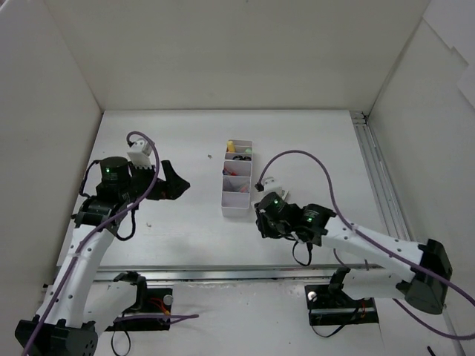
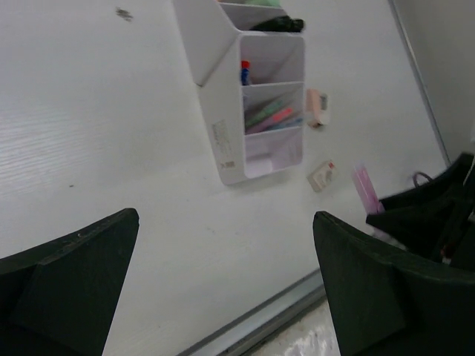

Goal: Sort the stationery into containers
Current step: Pick up the pen from the corner of the board, then place the pen in the storage box.

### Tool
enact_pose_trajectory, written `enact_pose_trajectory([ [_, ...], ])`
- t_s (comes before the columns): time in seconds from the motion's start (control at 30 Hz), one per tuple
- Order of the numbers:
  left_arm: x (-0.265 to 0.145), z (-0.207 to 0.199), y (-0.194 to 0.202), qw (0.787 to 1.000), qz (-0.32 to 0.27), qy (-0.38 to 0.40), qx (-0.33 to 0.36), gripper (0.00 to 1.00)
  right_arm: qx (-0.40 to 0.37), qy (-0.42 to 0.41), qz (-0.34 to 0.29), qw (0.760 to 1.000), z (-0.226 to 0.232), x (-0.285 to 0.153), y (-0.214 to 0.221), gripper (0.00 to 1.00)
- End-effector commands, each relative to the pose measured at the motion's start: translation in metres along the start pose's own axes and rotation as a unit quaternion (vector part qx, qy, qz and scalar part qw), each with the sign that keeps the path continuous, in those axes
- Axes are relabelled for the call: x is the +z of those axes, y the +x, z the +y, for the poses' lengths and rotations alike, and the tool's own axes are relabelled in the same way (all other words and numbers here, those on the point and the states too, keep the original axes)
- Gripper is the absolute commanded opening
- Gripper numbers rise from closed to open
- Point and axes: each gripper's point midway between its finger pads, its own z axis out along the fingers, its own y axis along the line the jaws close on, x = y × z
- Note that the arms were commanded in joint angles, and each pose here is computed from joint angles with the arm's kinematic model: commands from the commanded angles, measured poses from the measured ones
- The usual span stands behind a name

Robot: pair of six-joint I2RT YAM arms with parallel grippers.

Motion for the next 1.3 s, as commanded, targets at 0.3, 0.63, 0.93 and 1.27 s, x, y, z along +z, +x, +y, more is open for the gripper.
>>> enact_pose_trajectory([
  [0.3,0.027,-0.131,0.020,0.920,0.089,0.356,0.137,0.99,-0.399,-0.233,-0.109,0.880,0.051,-0.081,-0.069,0.00],
  [0.63,0.043,-0.178,0.024,0.865,0.120,0.444,0.200,0.98,-0.481,-0.173,-0.114,0.852,0.022,-0.082,-0.124,0.00],
  [0.93,0.061,-0.178,0.030,0.861,0.137,0.449,0.195,0.68,-0.496,-0.173,-0.139,0.839,0.021,-0.085,-0.154,0.00],
  [1.27,0.065,-0.184,0.014,0.872,0.108,0.439,0.188,0.00,-0.500,-0.155,-0.142,0.840,0.018,-0.085,-0.164,0.00],
])
